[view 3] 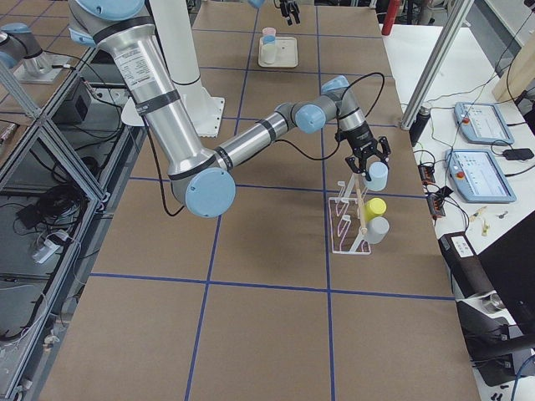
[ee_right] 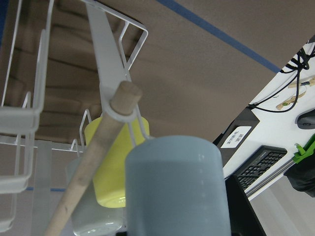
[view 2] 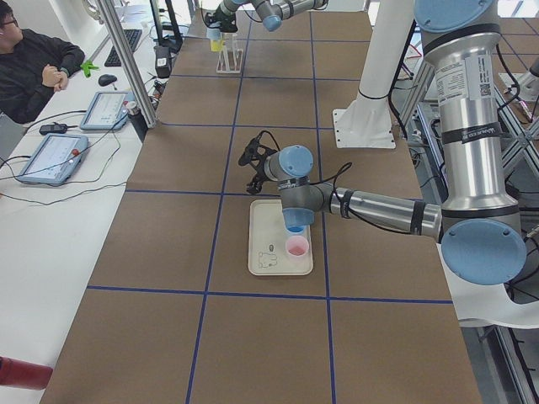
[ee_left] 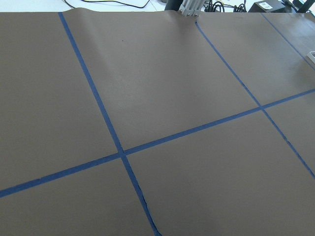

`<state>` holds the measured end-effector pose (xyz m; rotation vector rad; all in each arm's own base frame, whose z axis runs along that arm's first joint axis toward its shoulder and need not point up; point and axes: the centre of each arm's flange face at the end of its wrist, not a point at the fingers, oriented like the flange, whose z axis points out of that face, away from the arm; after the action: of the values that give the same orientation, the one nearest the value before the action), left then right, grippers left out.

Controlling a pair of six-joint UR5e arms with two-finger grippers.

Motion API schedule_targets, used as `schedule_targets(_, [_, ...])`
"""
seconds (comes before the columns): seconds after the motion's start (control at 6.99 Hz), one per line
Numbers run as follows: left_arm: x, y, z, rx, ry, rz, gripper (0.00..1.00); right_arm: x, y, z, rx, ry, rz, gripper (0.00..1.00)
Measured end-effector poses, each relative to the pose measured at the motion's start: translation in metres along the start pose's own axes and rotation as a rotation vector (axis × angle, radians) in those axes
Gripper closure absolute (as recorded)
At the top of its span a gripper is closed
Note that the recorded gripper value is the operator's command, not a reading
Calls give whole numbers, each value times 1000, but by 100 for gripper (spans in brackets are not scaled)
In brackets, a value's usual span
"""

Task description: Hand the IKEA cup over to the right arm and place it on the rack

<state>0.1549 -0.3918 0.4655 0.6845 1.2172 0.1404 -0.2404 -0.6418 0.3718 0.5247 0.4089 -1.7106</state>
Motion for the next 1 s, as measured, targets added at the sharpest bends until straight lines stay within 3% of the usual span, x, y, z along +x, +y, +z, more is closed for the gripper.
schedule_targets(0.29, [1, -1, 0, 1, 1, 0, 0, -1, -5, 5, -1, -9, 0, 95])
schedule_targets(0.57, [0, 0, 1, 0, 0, -1, 0, -3, -18, 6, -4, -11, -10, 64])
schedule_targets(0.86, [0, 0, 1, 0, 1, -1, 0, -6, -23, 11, -19, -16, -14, 46])
schedule_targets(1.0, [0, 0, 1, 0, 1, -1, 0, -8, -25, 13, -20, -19, -17, 15])
